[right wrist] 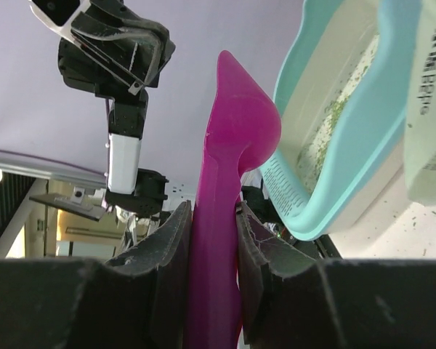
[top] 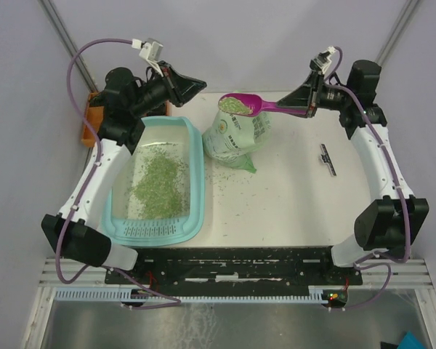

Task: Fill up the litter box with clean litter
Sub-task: Pour the cat litter into the litter box.

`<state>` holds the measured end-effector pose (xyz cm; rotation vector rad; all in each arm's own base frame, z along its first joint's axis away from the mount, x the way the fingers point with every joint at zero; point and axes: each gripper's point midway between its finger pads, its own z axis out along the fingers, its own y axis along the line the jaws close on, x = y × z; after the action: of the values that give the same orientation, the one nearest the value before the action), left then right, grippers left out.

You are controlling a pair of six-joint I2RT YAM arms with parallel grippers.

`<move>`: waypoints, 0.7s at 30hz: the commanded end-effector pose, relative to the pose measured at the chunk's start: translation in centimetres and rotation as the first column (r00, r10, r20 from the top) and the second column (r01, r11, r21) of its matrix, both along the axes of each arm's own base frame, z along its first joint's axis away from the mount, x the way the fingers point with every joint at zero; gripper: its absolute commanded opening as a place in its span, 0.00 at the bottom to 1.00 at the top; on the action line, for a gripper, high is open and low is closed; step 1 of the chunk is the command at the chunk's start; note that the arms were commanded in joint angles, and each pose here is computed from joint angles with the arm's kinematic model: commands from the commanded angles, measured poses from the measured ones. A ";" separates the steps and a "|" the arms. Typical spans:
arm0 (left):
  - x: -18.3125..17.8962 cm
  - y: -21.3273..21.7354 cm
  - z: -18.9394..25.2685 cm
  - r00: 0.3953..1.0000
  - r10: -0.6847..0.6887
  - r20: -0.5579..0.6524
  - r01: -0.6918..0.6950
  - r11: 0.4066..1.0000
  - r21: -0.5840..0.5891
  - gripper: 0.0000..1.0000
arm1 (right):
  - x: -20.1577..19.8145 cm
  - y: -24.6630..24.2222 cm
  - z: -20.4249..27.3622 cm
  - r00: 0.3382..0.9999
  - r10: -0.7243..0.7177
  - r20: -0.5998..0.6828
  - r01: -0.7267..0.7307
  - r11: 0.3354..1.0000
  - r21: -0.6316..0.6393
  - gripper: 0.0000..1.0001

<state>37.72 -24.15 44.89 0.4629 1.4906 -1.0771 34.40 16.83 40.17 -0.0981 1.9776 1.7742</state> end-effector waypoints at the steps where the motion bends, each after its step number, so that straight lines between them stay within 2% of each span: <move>1: -0.7 3.3 2.9 0.981 0.145 0.133 -0.144 0.989 -0.017 0.18 | 0.3 2.7 1.3 0.998 0.040 0.058 -0.040 0.999 0.002 0.02; 8: -1.5 7.5 3.4 0.931 0.329 0.157 -0.327 0.944 -0.042 0.24 | -1.5 9.3 1.2 0.973 0.221 0.067 -0.221 0.975 -0.002 0.02; 15: -2.8 9.2 2.7 0.904 0.401 0.147 -0.404 0.915 -0.010 0.24 | -5.6 16.5 -0.2 0.902 0.425 0.077 -0.421 0.905 -0.057 0.02; 18: -3.8 10.6 3.1 0.872 0.462 0.161 -0.466 0.885 -0.013 0.24 | -6.8 18.3 -1.8 0.876 0.472 0.099 -0.460 0.880 -0.119 0.02; 21: -4.5 11.7 3.0 0.846 0.506 0.170 -0.512 0.859 -0.005 0.26 | -7.5 19.3 -3.6 0.859 0.493 0.140 -0.452 0.858 -0.245 0.02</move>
<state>34.29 -14.80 46.69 0.1849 1.4261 -0.7072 27.56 35.73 37.71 -0.7049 2.1173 1.9492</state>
